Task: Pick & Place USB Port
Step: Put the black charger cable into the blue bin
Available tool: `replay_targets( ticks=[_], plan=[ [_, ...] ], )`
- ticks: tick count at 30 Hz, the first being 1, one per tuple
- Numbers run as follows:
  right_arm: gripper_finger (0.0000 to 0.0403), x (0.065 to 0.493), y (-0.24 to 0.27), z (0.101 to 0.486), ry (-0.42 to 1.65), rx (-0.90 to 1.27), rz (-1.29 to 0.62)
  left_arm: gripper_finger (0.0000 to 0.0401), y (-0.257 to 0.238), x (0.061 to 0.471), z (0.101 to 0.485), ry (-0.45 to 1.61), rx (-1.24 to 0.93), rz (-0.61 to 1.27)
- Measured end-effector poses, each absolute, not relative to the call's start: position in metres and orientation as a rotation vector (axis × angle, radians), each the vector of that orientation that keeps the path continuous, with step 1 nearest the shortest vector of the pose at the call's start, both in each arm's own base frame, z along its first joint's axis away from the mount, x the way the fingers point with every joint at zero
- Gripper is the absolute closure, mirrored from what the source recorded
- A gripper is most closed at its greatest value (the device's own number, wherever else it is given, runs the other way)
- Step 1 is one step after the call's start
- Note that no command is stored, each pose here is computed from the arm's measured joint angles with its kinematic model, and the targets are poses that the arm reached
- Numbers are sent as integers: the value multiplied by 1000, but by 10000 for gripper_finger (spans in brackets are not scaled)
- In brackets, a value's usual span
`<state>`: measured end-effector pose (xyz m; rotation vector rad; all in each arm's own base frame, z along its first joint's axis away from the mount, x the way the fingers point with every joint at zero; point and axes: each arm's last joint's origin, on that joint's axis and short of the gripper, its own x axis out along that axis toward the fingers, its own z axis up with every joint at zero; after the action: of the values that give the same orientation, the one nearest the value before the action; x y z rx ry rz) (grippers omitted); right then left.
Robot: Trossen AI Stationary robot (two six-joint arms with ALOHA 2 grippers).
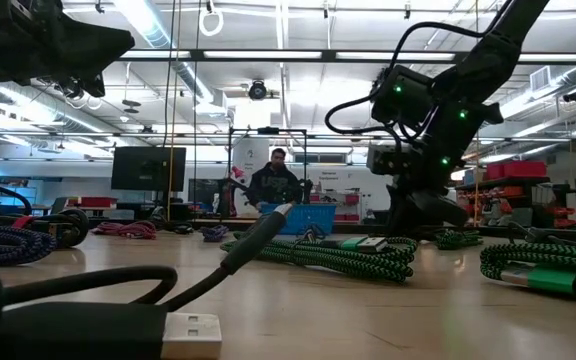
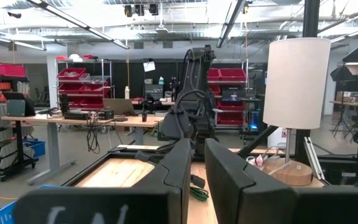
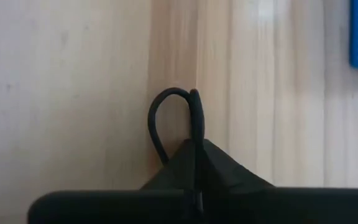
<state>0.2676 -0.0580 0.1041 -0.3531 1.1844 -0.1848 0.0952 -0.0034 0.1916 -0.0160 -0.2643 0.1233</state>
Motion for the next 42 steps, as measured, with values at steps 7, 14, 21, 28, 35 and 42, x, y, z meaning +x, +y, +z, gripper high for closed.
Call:
replay_targets(
  ticks=[7, 14, 21, 28, 35, 42],
  plan=[
    [399, 278, -60, 119, 1164, -362, -237, 348, -3, 95, 192, -264, -16, 124],
    [401, 312, -67, 164, 1027, -428, -293, 348, -3, 95, 192, -264, -16, 124],
    [402, 343, -81, 218, 869, -533, -409, 348, -3, 95, 192, -265, -16, 124],
    [402, 350, -122, 263, 783, -507, -514, 348, -3, 95, 192, -265, -16, 124],
    [403, 344, -174, 285, 793, -404, -584, 348, -3, 95, 192, -264, -15, 123],
    [403, 361, -203, 276, 848, -328, -546, 348, -3, 95, 192, -265, -13, 128]
  ],
)
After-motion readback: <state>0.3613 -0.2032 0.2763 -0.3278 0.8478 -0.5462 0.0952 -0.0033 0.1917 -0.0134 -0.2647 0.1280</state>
